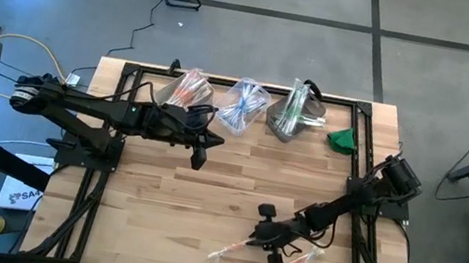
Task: Pick & Place Toothbrushes
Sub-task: Put the orange toothbrush into the white bin
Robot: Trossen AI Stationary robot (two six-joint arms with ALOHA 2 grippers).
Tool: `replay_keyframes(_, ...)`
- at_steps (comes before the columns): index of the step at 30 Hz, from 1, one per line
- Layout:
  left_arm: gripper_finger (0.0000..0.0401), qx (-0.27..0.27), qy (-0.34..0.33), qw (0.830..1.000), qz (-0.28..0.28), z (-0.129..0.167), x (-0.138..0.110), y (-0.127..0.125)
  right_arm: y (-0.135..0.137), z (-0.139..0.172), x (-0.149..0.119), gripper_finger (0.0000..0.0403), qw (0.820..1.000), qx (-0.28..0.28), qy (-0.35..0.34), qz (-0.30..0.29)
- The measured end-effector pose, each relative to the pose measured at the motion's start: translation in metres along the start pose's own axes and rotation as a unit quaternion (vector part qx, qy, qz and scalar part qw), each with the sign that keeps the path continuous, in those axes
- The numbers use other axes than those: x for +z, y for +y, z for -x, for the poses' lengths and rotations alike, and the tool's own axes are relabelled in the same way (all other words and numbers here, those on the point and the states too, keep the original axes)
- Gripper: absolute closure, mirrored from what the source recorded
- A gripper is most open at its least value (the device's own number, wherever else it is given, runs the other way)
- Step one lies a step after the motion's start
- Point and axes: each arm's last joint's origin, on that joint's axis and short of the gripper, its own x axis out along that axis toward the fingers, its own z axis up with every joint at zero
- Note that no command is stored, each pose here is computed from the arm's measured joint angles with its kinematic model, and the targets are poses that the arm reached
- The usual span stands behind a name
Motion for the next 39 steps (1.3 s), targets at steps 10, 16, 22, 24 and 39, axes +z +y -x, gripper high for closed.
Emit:
replay_keyframes(10, 0.0401, -0.001, -0.005, 1.000, 0.001, 0.003, 0.002, 0.000, 0.000, 0.004, 0.002, 0.0384, 1.000, 0.002, -0.001, -0.016)
replay_keyframes(16, 0.0401, -0.003, -0.046, 0.999, 0.011, 0.025, 0.014, 0.002, 0.002, 0.018, 0.015, 0.0388, 0.999, 0.007, -0.027, -0.018)
replay_keyframes(22, 0.0401, -0.009, -0.091, 0.996, 0.023, 0.053, 0.025, 0.005, 0.001, 0.045, 0.034, 0.0388, 0.997, -0.009, -0.067, -0.022)
replay_keyframes(24, 0.0401, -0.013, -0.101, 0.995, 0.026, 0.061, 0.028, 0.006, -0.001, 0.056, 0.042, 0.0388, 0.996, -0.022, -0.086, -0.025)
replay_keyframes(39, 0.0401, 0.055, -0.136, 0.989, -0.034, 0.071, 0.033, 0.010, -0.052, 0.172, 0.102, 0.0388, 0.933, -0.156, -0.317, -0.066)
